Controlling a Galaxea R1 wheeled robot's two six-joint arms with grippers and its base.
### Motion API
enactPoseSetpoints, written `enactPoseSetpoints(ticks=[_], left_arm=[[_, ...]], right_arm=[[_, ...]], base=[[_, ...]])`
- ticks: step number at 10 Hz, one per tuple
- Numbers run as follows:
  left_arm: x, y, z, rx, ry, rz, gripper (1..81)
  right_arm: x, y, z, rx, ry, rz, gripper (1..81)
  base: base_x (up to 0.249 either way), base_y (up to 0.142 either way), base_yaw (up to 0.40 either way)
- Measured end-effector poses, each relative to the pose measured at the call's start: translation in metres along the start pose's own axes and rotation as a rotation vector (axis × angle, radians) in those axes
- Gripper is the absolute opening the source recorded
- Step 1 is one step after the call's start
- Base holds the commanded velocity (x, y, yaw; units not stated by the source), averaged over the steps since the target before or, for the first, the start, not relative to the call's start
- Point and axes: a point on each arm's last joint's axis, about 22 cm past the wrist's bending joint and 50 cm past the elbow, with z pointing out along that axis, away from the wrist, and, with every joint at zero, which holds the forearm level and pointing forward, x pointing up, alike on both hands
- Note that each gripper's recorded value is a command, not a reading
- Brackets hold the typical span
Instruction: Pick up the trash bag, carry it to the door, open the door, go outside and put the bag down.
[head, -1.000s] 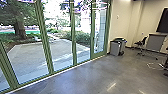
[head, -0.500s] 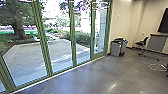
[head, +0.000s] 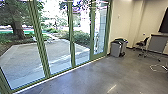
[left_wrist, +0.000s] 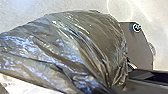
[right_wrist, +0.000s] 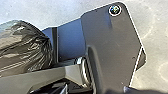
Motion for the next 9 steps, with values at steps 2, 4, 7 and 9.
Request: enactPoseSetpoints(ticks=[2,4,7,9], left_arm=[[-0.0005,0.0007,0.0002,-0.001,-0.001,0.000,1.0],[0.0000,0.0000,0.0000,0.000,0.000,0.000,1.0],[-0.0012,0.0002,-0.0001,0.000,0.000,-0.001,1.0],[0.0002,0.0004,-0.0001,-0.001,0.008,-0.001,1.0]], right_arm=[[0.0000,0.0000,0.0000,0.000,0.000,0.000,81.1],[-0.0001,-0.0003,0.0001,0.000,0.000,0.000,81.1],[0.0021,-0.0003,0.0002,0.000,0.002,-0.001,81.1],[0.0023,0.0006,0.0001,-0.001,0.003,-0.001,81.1]], base=[[0.160,-0.067,0.000],[0.160,-0.067,0.000],[0.160,-0.067,0.000],[0.160,-0.067,0.000]])
